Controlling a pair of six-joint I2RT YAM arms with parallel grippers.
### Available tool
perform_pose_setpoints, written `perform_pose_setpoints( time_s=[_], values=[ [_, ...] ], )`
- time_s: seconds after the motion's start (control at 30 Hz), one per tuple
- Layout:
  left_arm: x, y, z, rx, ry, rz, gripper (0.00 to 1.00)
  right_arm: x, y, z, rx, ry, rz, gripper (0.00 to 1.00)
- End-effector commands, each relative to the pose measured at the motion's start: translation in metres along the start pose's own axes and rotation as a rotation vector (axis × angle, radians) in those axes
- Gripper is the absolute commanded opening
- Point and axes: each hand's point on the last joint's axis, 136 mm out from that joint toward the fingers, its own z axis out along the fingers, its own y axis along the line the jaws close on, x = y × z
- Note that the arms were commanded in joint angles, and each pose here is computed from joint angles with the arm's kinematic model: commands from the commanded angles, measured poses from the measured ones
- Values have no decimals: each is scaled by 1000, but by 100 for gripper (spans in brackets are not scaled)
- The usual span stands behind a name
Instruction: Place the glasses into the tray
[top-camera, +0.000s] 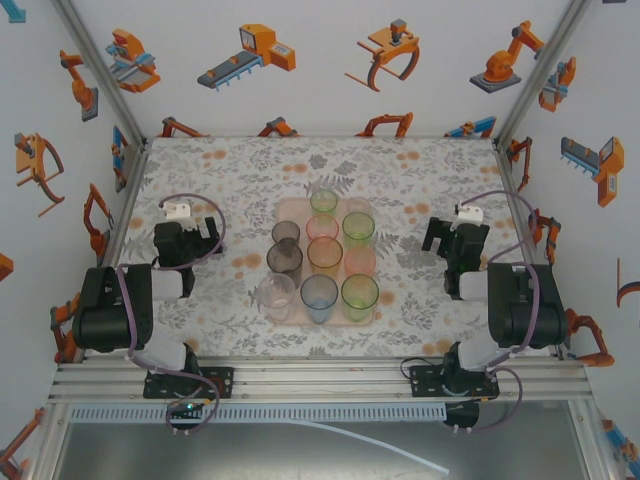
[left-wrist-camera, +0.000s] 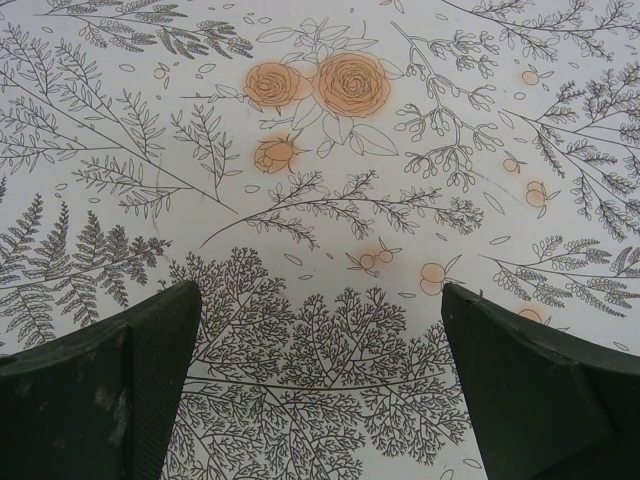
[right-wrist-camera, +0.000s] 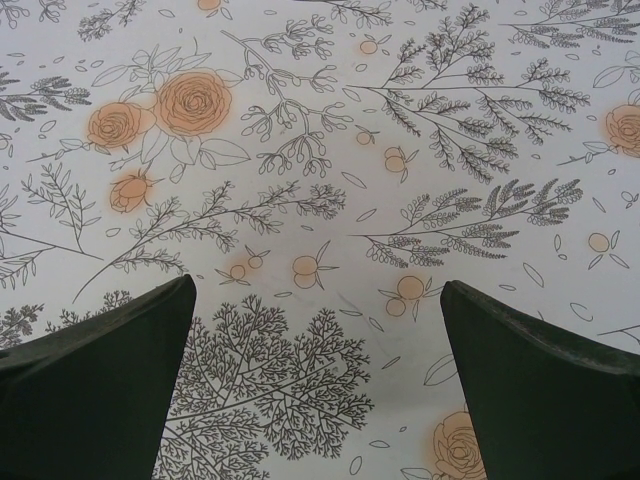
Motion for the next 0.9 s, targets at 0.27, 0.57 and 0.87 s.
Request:
perform_pose_setpoints(
  time_s=[0.27,0.57,0.87],
  values=[
    [-7,1,1,-5,-15,12,97,-10,-1,0,2,-33,-9,99],
    [-7,1,1,-7,-15,11,97,-10,-1,1,2,-34,-9,99],
    [-7,1,1,-5,-15,13,97,-10,-1,1,0,-29,-12,99]
  ],
)
